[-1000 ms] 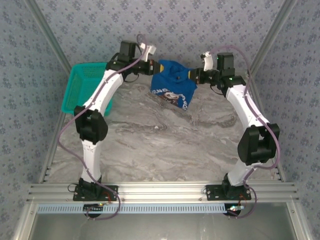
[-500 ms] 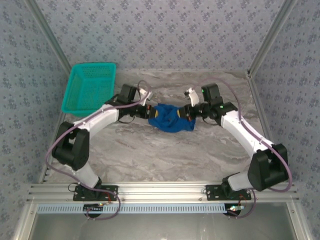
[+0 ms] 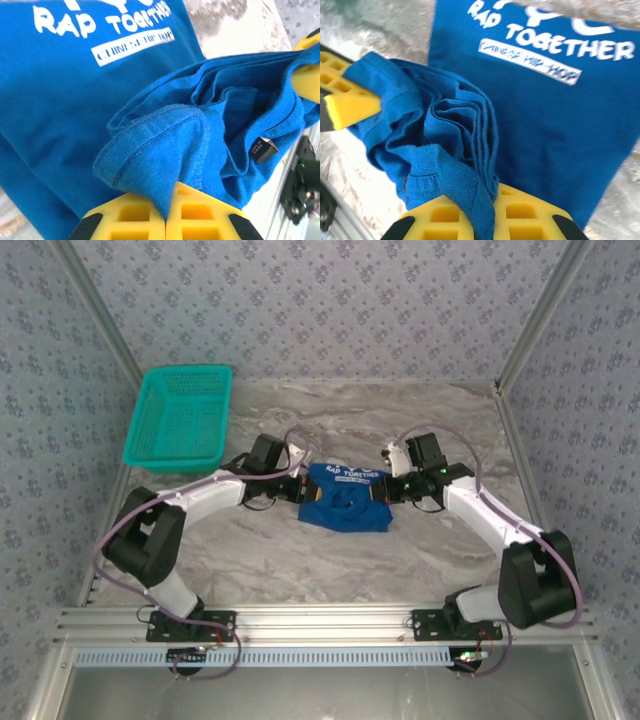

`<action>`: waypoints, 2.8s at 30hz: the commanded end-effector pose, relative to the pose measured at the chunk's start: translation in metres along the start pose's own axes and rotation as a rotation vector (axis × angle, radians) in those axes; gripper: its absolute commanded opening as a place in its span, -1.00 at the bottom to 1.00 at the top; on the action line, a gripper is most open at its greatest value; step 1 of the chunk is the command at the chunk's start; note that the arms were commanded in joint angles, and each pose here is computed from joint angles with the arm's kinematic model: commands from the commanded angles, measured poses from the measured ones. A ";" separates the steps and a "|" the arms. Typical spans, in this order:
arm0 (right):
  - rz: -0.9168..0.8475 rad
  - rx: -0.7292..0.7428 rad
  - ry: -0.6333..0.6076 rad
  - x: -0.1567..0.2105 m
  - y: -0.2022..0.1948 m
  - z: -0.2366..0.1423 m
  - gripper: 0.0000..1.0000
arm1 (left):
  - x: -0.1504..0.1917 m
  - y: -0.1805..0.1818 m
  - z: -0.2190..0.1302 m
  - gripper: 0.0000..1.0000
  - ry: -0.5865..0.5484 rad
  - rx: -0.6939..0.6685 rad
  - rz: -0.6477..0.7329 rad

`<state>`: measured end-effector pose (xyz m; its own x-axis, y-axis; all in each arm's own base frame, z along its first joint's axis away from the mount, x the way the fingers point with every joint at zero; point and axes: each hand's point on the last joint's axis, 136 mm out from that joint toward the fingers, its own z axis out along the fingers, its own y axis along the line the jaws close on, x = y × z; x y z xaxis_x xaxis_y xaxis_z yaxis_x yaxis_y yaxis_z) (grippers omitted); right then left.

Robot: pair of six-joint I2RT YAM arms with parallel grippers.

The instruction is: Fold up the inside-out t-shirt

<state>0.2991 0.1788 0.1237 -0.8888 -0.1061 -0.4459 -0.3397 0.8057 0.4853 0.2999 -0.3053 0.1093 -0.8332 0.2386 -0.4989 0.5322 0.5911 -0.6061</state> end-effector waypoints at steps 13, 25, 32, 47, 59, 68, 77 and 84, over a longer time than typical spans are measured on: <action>0.086 0.108 0.086 -0.061 -0.065 0.050 -0.72 | -0.060 0.059 0.021 -0.96 -0.119 -0.090 -0.056; 0.091 0.172 0.134 -0.074 -0.108 0.082 -0.56 | -0.083 0.094 0.048 -0.68 -0.166 -0.125 -0.111; 0.085 0.134 0.115 -0.086 -0.103 0.076 -0.60 | -0.093 0.088 0.045 -0.78 -0.190 -0.093 -0.108; 0.006 0.072 0.032 -0.104 -0.052 0.011 -0.80 | -0.113 0.045 0.005 -1.00 -0.260 -0.041 -0.024; 0.109 0.113 0.066 -0.130 -0.105 0.056 -0.77 | -0.140 0.088 0.041 -1.00 -0.257 -0.098 -0.050; 0.144 0.202 0.109 -0.128 -0.147 0.089 -0.42 | -0.142 0.126 0.072 -0.57 -0.234 -0.151 -0.134; 0.110 0.269 0.035 -0.151 -0.146 0.041 -0.14 | -0.161 0.119 0.038 -0.11 -0.258 -0.265 -0.097; 0.093 0.328 -0.024 -0.144 -0.129 0.014 0.01 | -0.160 0.111 0.009 0.15 -0.290 -0.374 -0.051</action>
<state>0.4861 0.0974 0.1002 -0.9141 -0.0096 -0.4055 -0.1376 0.9478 0.2877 0.4981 -0.2942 0.0851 -0.7956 -0.0016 -0.6058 0.3424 0.8238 -0.4518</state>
